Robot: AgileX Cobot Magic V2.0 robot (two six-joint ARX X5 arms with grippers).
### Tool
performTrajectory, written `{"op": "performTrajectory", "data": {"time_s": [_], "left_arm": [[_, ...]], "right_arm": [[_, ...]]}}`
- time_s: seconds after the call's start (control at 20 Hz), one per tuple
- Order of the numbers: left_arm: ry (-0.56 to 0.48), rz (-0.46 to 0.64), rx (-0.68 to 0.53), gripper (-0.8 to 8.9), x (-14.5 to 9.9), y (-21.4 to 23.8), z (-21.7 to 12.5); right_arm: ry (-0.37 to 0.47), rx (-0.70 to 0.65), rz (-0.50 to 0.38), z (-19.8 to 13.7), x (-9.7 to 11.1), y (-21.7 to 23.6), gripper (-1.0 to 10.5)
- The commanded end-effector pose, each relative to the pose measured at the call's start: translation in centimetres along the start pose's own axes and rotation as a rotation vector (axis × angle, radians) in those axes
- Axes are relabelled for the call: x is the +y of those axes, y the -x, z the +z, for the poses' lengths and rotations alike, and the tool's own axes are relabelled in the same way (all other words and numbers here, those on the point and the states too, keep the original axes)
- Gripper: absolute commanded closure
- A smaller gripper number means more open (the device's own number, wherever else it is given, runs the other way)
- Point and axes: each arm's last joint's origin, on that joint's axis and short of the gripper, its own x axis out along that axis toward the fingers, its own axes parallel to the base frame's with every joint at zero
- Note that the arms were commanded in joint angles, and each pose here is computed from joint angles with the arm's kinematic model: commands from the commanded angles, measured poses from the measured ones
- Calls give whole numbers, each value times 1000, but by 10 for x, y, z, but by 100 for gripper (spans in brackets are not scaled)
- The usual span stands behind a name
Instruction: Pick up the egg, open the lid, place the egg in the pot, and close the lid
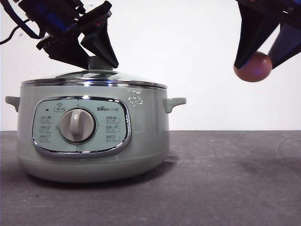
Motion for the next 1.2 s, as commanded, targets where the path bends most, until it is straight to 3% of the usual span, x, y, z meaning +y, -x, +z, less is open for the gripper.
{"op": "performTrajectory", "data": {"time_s": [0.05,0.3,0.6,0.85,1.0,1.2], "left_arm": [[-38,38,-57,822,-1,12,7],[-48,131,-263,822,-8,80,26],[-60,309,-500,822,-16,182,20],[-33,406,-583,822,-19,234,-2],[-28,412,-608,822,-21,250,-11],[-30,414,-578,822,-21,251,-16]], "right_arm": [[-18,-62,41,7,2,2,959],[-6,-168,253,35,13,11,959],[92,-148,304,95,49,-10,959],[210,-4,318,139,91,-67,959],[254,68,314,153,106,-105,959],[314,158,312,142,125,-153,959]]}}
